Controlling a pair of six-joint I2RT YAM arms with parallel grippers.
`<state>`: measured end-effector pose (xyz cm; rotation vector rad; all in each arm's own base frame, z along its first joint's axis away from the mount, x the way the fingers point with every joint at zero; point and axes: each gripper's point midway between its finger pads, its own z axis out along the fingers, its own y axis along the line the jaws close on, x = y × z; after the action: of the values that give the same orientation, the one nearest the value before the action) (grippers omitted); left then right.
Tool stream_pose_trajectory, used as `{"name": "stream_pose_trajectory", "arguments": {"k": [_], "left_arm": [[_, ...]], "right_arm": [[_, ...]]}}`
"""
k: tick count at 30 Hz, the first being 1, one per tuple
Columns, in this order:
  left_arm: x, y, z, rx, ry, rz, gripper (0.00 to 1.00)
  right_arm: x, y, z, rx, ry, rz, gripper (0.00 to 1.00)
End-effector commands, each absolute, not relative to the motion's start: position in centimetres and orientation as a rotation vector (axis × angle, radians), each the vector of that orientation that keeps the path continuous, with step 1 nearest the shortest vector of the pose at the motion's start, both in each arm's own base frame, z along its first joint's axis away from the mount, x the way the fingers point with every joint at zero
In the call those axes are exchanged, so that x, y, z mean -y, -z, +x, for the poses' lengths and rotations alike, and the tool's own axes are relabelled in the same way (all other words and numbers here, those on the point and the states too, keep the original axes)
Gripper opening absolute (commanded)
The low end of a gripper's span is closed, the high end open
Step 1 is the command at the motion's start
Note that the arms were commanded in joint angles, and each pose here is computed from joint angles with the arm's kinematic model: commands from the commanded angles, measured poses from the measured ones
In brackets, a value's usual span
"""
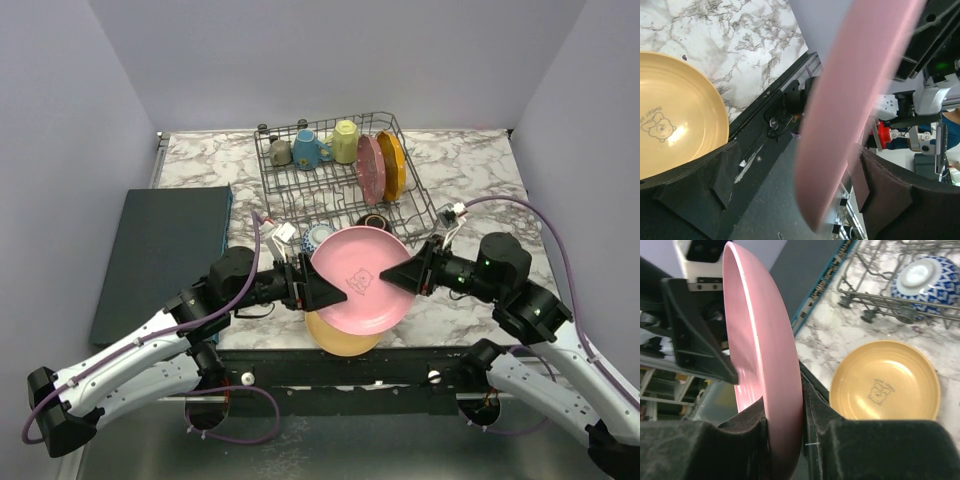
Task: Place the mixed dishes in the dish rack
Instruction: Insert the plate into the dish rack.
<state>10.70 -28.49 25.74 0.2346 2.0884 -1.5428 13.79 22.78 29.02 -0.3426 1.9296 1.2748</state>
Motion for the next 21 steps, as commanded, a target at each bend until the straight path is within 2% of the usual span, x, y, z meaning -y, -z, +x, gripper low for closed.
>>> {"name": "stream_pose_trajectory", "arguments": {"k": [1, 10, 21], "left_arm": [[27.9, -27.5, 11.3, -2.036, 1.498, 0.228, 0.98], [26.4, -28.0, 12.0, -2.036, 1.369, 0.239, 0.99], [23.1, -27.0, 13.7, -2.101, 1.073, 0.224, 0.99]], "right_arm": [[-21.9, -28.7, 15.7, -1.961, -1.123, -0.311, 0.01], [-21.7, -29.3, 19.4, -2.013, -0.921, -0.292, 0.01], [-20.8, -29.8, 25.3, -2.064, -0.606, -0.225, 0.00]]}}
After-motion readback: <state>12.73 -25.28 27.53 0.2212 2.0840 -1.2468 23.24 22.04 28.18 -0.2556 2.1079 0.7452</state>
